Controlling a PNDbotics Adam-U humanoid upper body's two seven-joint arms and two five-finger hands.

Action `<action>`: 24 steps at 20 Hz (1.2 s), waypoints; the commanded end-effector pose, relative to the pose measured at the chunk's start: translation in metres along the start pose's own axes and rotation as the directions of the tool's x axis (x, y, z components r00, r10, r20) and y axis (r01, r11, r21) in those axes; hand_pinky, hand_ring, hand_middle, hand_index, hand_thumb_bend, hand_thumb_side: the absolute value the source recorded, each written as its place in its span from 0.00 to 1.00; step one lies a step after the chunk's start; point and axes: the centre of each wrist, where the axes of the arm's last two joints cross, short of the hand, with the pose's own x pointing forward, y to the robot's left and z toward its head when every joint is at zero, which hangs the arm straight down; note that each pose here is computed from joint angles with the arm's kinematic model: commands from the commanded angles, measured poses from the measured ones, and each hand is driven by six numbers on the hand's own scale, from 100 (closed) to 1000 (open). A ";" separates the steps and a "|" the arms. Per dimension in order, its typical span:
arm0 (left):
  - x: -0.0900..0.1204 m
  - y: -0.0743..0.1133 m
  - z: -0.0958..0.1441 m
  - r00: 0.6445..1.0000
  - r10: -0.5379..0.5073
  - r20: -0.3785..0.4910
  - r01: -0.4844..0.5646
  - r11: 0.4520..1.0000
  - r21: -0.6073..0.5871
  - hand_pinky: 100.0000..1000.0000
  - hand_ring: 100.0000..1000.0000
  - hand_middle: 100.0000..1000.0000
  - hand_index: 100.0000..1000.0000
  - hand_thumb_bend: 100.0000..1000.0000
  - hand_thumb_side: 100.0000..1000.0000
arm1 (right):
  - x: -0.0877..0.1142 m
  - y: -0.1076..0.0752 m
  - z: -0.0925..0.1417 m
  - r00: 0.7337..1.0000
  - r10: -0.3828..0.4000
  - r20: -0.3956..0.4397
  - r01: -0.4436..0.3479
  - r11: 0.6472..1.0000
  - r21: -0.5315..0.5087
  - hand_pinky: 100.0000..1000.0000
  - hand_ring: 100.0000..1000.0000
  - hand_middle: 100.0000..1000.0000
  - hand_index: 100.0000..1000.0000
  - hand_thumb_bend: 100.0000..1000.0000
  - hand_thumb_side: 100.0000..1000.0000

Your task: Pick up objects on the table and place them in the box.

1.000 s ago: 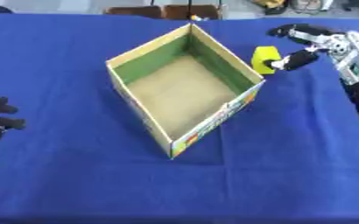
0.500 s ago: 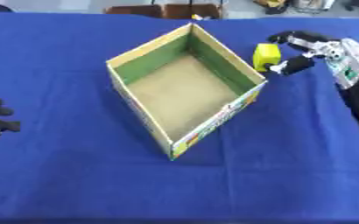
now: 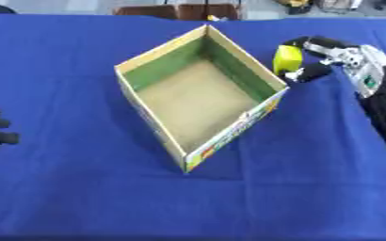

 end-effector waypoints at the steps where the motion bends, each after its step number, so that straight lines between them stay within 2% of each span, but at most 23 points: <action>1: 0.009 0.001 -0.003 0.999 -0.012 0.031 0.012 1.000 -0.010 0.69 0.45 0.54 0.71 0.70 0.93 | 0.000 -0.016 0.004 1.000 0.017 0.006 -0.017 0.998 -0.054 0.82 0.73 0.71 0.92 0.10 0.34; 3: 0.009 0.001 -0.003 0.999 -0.011 0.031 0.012 1.000 -0.010 0.69 0.45 0.54 0.71 0.70 0.93 | 0.000 -0.015 0.004 1.000 0.019 0.007 -0.019 0.997 -0.071 0.78 0.64 0.62 0.89 0.05 0.33; 4: 0.009 0.001 -0.003 0.999 -0.011 0.031 0.011 1.000 -0.010 0.69 0.45 0.54 0.71 0.70 0.93 | 0.000 -0.015 0.004 1.000 0.019 0.007 -0.019 0.997 -0.079 0.77 0.61 0.57 0.85 0.00 0.27; 8: 0.009 0.001 -0.004 0.999 -0.011 0.031 0.012 1.000 -0.010 0.70 0.45 0.54 0.71 0.70 0.93 | 0.000 -0.013 0.004 1.000 0.018 -0.004 -0.019 0.995 -0.100 0.71 0.52 0.45 0.75 0.00 0.00; 10: 0.009 0.001 -0.004 0.999 -0.011 0.031 0.012 1.000 -0.010 0.70 0.45 0.54 0.71 0.70 0.93 | 0.000 -0.013 0.003 1.000 0.020 -0.015 -0.022 0.994 -0.109 0.67 0.47 0.41 0.70 0.00 0.03; 11: 0.009 0.001 -0.004 0.999 -0.011 0.031 0.012 1.000 -0.011 0.70 0.45 0.54 0.71 0.70 0.93 | 0.001 -0.014 0.003 1.000 0.021 -0.018 -0.023 0.992 -0.121 0.63 0.44 0.37 0.66 0.00 0.12; 13: 0.009 0.001 -0.004 0.999 -0.011 0.032 0.012 1.000 -0.011 0.70 0.45 0.54 0.71 0.70 0.93 | 0.003 -0.015 0.003 1.000 0.025 -0.019 -0.027 0.988 -0.150 0.58 0.38 0.30 0.59 0.00 0.21; 15: 0.009 0.001 -0.004 0.999 -0.011 0.032 0.012 1.000 -0.010 0.70 0.45 0.54 0.71 0.70 0.93 | 0.004 -0.018 0.004 0.999 0.029 -0.012 -0.031 0.981 -0.189 0.51 0.31 0.22 0.49 0.00 0.20; 18: 0.009 0.001 -0.004 0.999 -0.012 0.031 0.012 1.000 -0.009 0.70 0.45 0.54 0.71 0.70 0.93 | 0.007 -0.021 0.004 0.999 0.037 0.002 -0.035 0.968 -0.250 0.45 0.25 0.15 0.43 0.00 0.21; 24: 0.009 0.002 -0.003 0.999 -0.015 0.029 0.015 1.000 -0.006 0.70 0.45 0.54 0.71 0.71 0.93 | 0.018 -0.034 0.007 0.996 0.064 0.063 -0.038 0.936 -0.350 0.46 0.26 0.16 0.44 0.00 0.23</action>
